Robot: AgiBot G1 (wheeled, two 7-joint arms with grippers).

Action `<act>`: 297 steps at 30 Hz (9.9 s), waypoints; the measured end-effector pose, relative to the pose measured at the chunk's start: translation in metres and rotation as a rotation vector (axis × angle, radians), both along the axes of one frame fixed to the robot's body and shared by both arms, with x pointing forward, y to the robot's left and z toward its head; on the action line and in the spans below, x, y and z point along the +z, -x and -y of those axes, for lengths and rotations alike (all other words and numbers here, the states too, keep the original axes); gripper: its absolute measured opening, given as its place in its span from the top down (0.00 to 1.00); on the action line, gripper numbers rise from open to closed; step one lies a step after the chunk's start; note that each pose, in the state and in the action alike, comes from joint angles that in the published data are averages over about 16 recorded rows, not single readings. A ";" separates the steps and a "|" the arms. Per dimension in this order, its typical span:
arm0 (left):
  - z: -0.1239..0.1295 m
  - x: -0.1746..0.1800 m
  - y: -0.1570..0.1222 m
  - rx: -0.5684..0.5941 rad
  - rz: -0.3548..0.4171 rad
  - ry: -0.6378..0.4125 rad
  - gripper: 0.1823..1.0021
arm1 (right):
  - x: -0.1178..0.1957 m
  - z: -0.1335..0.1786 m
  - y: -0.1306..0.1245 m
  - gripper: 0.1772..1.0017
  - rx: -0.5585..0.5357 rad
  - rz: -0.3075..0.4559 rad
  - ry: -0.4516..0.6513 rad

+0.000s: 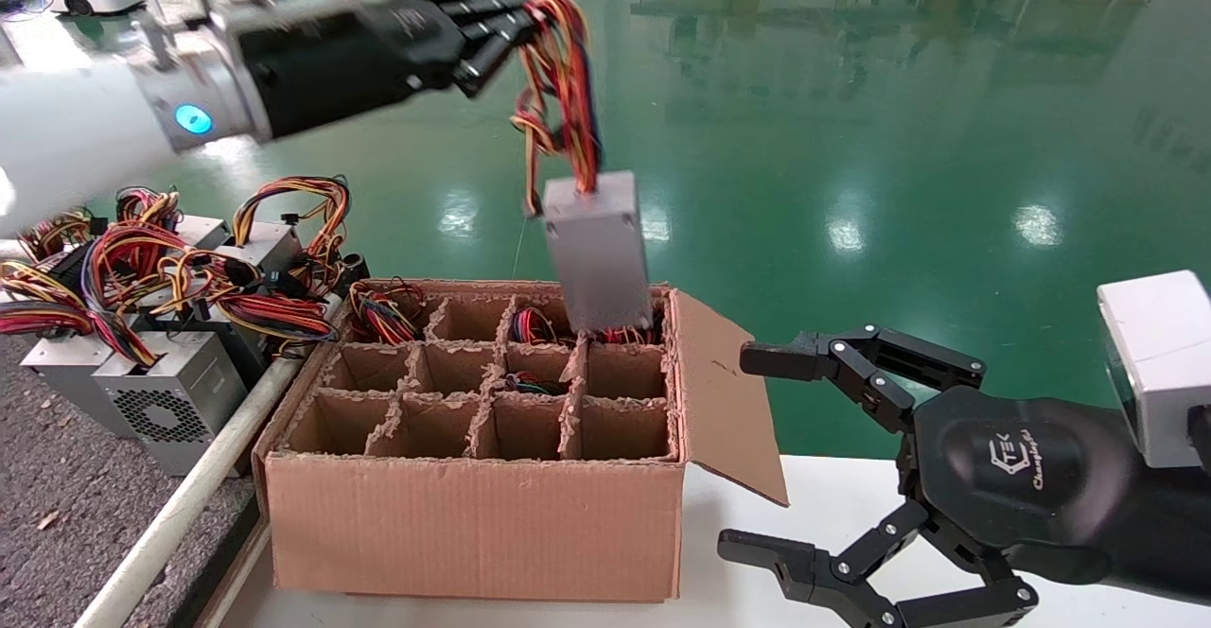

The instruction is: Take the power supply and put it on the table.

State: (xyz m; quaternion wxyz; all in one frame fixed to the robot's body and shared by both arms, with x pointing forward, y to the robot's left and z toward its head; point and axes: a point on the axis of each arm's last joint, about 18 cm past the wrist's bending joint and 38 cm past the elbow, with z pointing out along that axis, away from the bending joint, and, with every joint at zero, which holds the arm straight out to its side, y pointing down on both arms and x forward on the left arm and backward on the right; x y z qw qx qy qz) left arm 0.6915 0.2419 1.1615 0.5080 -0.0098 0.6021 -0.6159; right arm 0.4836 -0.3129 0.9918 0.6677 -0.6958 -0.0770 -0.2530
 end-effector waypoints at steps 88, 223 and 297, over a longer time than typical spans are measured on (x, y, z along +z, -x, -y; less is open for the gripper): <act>-0.439 0.001 0.155 1.100 -0.008 0.322 0.97 | 0.000 0.000 0.000 0.00 0.000 0.000 0.000; -0.404 -0.121 0.059 1.131 -0.184 0.373 0.30 | 0.000 0.000 0.000 0.00 -0.001 0.000 -0.001; -0.395 -0.046 0.082 0.928 -0.095 0.611 0.00 | 0.000 0.000 0.000 0.00 -0.001 0.000 -0.001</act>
